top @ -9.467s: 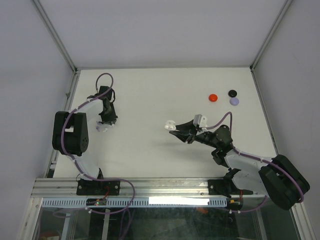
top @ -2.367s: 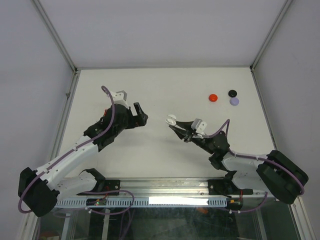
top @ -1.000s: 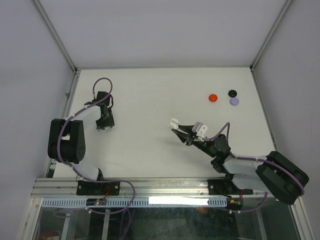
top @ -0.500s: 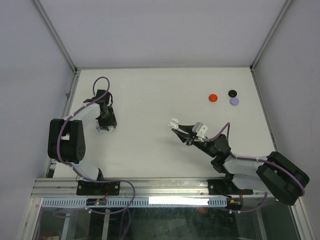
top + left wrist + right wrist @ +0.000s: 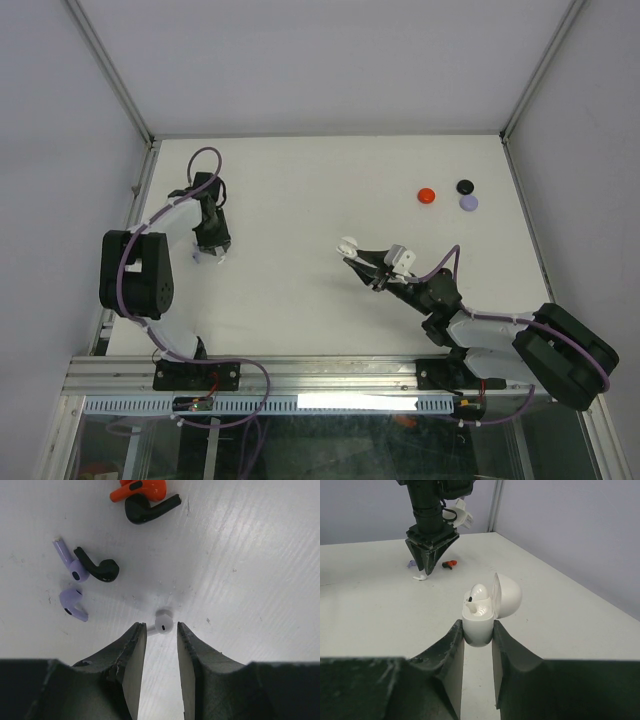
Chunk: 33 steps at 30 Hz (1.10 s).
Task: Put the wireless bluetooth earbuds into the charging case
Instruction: Pick up the earbud from the center of the board.
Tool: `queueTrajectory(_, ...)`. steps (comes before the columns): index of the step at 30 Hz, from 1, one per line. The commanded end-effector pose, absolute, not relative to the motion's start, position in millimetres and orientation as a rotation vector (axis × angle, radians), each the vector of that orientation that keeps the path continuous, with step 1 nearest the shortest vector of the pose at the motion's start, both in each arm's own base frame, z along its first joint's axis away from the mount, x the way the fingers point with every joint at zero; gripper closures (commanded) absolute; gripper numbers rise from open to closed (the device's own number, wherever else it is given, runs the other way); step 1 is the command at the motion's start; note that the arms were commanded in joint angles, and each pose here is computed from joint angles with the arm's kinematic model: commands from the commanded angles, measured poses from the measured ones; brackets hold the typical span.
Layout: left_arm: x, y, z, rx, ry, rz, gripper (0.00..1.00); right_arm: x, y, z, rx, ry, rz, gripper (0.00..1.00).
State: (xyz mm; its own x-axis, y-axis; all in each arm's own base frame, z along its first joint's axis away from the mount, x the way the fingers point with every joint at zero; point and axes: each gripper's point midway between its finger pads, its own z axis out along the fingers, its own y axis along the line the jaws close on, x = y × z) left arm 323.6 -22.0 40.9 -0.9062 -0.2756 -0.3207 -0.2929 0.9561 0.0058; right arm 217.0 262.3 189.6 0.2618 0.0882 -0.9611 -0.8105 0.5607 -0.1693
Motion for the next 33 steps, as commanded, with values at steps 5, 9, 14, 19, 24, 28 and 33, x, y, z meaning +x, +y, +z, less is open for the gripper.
queueTrajectory(5,331.8,-22.8,34.0,-0.318,2.823,0.142,0.69,216.2,262.1,208.1,-0.750,1.087,0.689,1.00)
queueTrajectory(9,330.6,-24.0,30.0,-0.311,2.838,0.142,0.71,216.6,262.2,208.4,-0.750,1.088,0.689,1.00)
queueTrajectory(14,327.6,-30.7,23.7,-0.296,2.864,0.115,0.74,216.5,263.1,208.7,-0.754,1.088,0.691,1.00)
queueTrajectory(19,323.3,-36.6,20.1,-0.317,2.880,0.080,0.77,216.4,262.7,208.9,-0.754,1.088,0.689,1.00)
queueTrajectory(24,319.4,-37.7,18.7,-0.329,2.888,0.070,0.79,215.7,263.4,209.1,-0.758,1.086,0.693,1.00)
queueTrajectory(28,317.8,-39.3,20.1,-0.351,2.883,0.056,0.84,216.2,263.1,208.3,-0.758,1.091,0.690,1.00)
queueTrajectory(33,324.6,-45.0,34.2,-0.381,2.825,-0.003,0.92,214.9,264.5,209.0,-0.766,1.085,0.696,1.00)
